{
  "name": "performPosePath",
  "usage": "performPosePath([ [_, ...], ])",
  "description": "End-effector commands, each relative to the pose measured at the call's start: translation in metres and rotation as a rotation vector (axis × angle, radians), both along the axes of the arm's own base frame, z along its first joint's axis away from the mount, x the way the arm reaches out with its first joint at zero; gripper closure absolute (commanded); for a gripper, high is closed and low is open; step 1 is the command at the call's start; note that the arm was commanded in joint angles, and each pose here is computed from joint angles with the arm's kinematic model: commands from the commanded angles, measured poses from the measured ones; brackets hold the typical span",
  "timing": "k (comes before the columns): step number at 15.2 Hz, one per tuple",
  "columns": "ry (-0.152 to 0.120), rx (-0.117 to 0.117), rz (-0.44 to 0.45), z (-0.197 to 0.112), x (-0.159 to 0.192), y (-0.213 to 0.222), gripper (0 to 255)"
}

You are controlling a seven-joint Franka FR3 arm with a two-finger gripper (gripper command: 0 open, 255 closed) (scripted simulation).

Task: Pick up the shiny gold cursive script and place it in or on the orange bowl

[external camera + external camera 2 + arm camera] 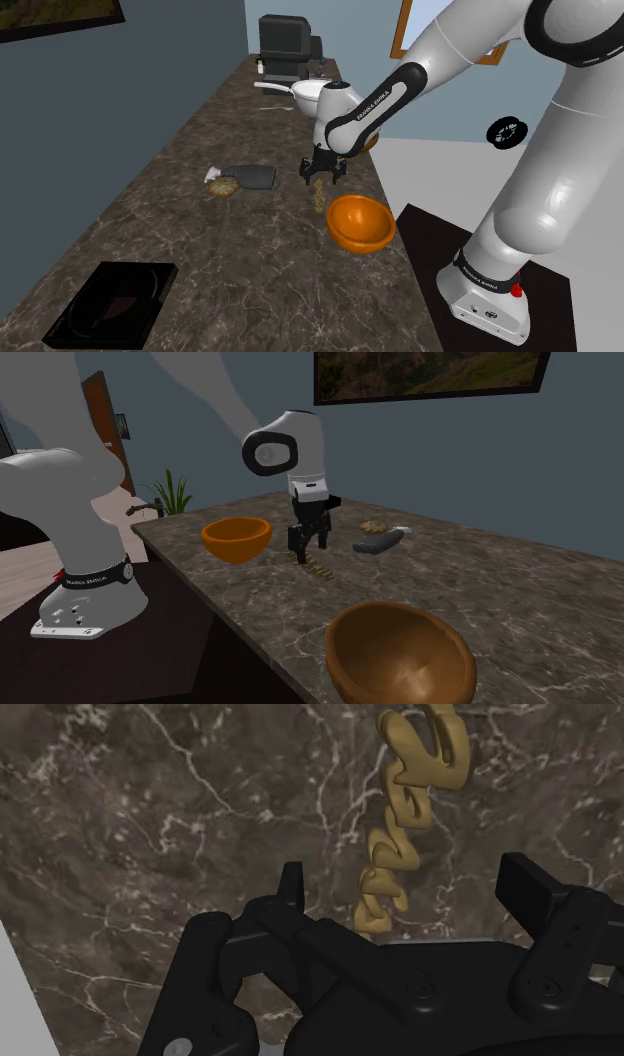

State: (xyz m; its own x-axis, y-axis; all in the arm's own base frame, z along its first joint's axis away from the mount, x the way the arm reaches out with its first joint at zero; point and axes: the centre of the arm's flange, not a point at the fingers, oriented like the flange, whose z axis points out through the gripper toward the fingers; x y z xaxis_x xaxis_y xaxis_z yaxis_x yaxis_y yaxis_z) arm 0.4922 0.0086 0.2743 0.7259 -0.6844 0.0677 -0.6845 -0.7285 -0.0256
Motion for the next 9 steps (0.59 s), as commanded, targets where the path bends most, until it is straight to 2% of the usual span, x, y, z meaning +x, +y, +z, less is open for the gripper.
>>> performPosePath([
  [1,0.0,0.001,-0.002,-0.012,0.002,0.0,0],
  [5,0.0,0.001,-0.002,-0.031,0.003,0.0,0],
  [9,0.0,0.001,-0.002,-0.031,0.003,0.0,0],
])
